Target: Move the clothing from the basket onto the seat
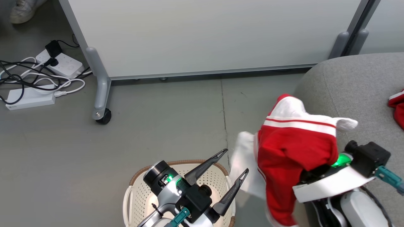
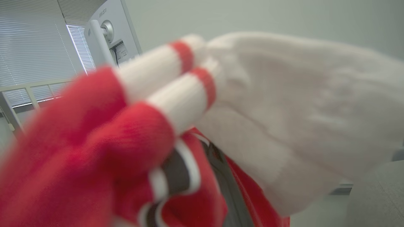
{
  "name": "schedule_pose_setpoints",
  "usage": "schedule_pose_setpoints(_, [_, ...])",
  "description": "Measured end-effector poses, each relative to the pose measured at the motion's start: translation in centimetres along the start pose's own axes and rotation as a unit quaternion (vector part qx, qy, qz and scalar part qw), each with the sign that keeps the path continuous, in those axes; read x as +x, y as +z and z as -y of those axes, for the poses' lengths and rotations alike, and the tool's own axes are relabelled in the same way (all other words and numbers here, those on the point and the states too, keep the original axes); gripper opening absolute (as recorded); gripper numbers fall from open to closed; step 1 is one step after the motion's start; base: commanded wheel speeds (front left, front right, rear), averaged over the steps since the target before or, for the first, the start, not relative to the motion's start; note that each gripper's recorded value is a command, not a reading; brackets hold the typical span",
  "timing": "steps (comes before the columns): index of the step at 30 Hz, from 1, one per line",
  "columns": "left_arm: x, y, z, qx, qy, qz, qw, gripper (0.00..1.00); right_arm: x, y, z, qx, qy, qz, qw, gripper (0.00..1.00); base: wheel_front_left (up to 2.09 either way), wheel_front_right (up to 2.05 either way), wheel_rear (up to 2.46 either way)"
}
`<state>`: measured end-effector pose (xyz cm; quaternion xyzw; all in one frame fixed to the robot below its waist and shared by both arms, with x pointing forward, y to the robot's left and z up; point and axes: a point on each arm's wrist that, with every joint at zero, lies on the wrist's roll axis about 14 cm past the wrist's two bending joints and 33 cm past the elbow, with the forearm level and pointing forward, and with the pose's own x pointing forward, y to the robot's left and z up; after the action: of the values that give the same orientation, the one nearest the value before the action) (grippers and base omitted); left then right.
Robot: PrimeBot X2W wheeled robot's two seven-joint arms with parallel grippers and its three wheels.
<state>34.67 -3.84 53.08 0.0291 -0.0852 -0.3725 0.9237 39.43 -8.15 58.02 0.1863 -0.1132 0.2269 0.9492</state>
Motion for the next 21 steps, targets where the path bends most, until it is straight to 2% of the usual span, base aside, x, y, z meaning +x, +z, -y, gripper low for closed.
schedule_pose_setpoints(11, [-0.3,0.1,0.3,-0.006,0.000,0.002,1.000,1.00,-1.7,2.0,4.7,-0.022,-0.073,0.022,0.997,0.00,0.00,0.00,0.00])
schedule_pose_setpoints(15, [-0.8,-0.3,0.5,-0.019,0.001,-0.004,1.000,1.00,-3.3,1.8,7.0,-0.010,-0.116,0.021,0.993,0.00,0.00,0.00,0.00])
schedule_pose_setpoints(21, [-1.3,-0.9,0.8,-0.022,-0.002,-0.013,1.000,1.00,-4.9,1.3,8.7,-0.008,-0.149,0.012,0.989,0.00,0.00,0.00,0.00])
